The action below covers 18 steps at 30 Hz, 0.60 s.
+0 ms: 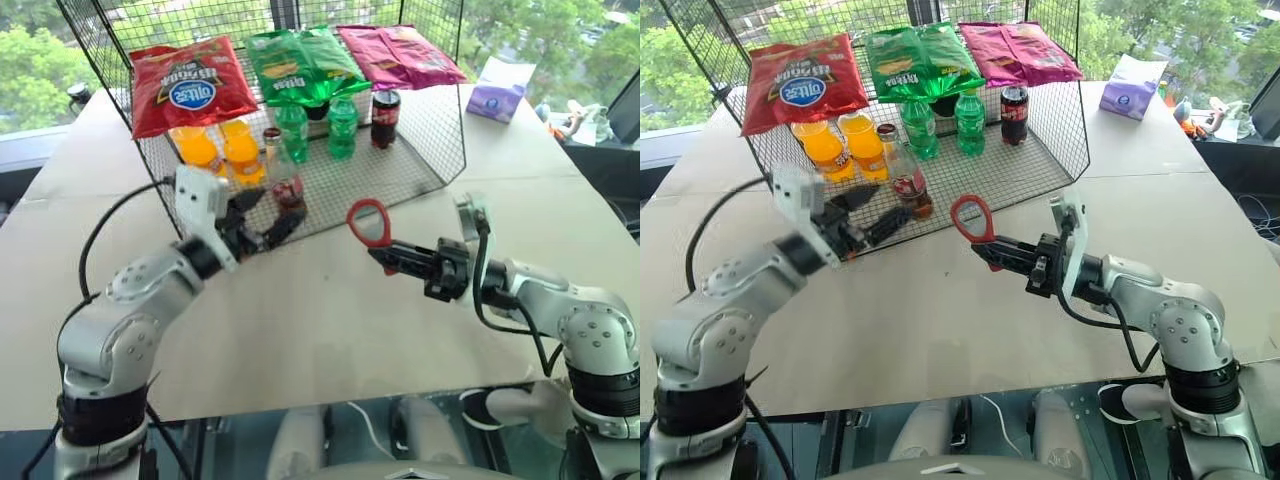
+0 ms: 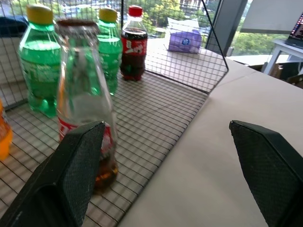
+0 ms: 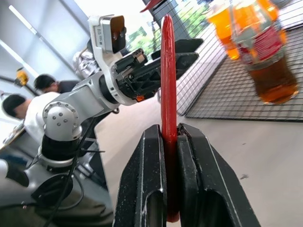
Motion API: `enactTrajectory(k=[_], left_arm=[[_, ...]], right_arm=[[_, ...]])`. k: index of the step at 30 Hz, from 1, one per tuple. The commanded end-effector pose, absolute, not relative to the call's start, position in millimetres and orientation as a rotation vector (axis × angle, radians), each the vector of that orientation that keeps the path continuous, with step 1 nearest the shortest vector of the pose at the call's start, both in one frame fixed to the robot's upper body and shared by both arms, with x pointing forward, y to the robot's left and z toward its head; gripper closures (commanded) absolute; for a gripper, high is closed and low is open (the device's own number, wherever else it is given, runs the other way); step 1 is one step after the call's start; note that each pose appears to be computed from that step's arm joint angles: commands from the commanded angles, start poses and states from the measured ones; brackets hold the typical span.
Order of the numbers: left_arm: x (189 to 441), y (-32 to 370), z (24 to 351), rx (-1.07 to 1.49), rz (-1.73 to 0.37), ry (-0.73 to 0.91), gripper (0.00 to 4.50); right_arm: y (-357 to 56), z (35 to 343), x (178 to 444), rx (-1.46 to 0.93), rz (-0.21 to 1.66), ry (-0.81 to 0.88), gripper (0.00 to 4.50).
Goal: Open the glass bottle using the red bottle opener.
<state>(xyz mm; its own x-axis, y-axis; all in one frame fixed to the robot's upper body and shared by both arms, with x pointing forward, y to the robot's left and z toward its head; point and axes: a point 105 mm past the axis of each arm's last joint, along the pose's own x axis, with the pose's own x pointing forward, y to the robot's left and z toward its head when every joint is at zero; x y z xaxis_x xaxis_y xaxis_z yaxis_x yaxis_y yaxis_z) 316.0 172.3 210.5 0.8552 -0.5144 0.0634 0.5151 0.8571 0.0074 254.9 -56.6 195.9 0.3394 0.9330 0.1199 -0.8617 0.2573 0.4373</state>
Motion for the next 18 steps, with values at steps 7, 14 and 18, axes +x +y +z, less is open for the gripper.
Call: enactTrajectory(k=[7,14,18], left_arm=[[341.0,185.3,204.1,0.108,-0.361,-0.107,0.13],[372.3,177.5,198.6,0.123,-0.337,-0.104,0.13],[388.8,168.7,189.9,0.125,-0.364,-0.071,0.13]], right_arm=[[-62.1,208.9,254.3,0.431,1.166,0.072,4.50],[-68.0,200.8,252.6,0.419,1.132,0.065,4.50],[-69.3,195.1,248.4,0.411,1.128,0.066,4.50]])
